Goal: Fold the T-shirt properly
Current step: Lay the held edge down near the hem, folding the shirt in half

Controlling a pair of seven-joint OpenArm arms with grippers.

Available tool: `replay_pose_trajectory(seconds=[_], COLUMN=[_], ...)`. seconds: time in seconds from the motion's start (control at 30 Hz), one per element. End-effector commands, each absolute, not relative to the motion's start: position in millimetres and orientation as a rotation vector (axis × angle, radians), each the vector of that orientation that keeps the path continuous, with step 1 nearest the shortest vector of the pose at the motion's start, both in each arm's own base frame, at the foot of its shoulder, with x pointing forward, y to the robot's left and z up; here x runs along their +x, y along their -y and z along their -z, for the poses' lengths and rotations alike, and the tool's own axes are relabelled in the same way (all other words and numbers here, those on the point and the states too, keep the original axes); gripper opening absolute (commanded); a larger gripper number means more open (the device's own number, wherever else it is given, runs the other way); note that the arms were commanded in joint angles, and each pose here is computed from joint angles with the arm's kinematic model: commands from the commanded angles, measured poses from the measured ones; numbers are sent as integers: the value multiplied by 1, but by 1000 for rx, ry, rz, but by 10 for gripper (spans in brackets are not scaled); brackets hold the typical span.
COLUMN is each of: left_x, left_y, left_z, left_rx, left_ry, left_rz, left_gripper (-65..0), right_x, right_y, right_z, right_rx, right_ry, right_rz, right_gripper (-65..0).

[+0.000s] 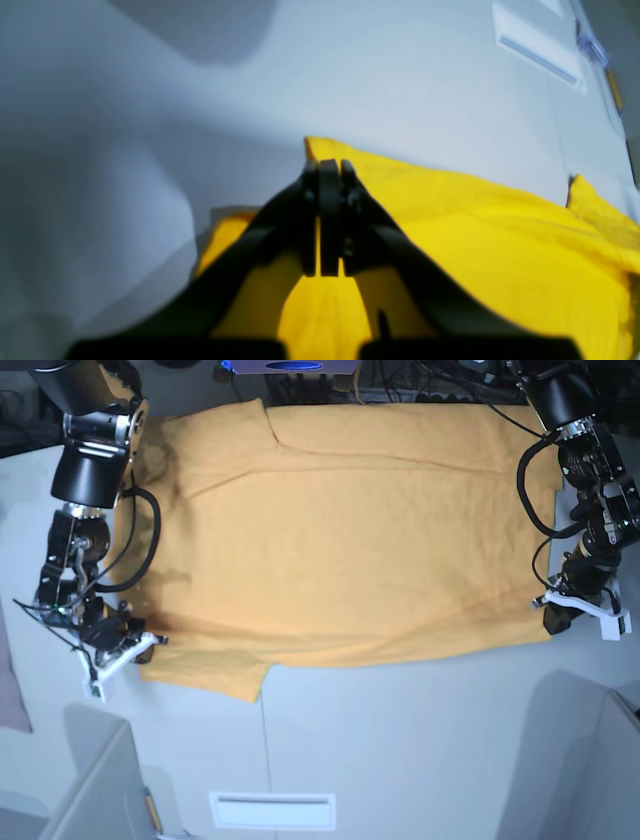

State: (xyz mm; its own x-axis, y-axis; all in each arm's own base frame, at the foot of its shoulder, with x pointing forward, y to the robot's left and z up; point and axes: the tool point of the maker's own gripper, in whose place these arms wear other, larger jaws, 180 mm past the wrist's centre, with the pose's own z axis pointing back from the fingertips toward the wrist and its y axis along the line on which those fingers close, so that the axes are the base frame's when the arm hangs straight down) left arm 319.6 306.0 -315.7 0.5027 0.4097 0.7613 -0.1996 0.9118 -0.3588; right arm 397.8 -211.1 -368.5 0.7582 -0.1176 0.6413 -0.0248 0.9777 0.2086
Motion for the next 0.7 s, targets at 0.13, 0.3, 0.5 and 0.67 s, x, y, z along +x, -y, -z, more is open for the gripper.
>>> replay_pose_trajectory(seconds=[0.13, 0.3, 0.5, 0.67], left_x=[311, 301, 290, 289], left_y=[-319, -323, -330, -334], left_z=[308, 316, 321, 320], left_rx=[-205, -199, -196, -182], left_ry=[1003, 947, 894, 890], left_rz=[-365, -372, -394, -391], left_gripper=[-650, -650, -650, -650], right_x=[393, 374, 356, 347], right_y=[230, 235, 234, 241], right_z=[345, 348, 357, 364], right_rx=[202, 190, 177, 170], right_ry=[779, 746, 726, 712], right_rz=[109, 124, 116, 143], right_gripper=[-650, -650, -650, -650])
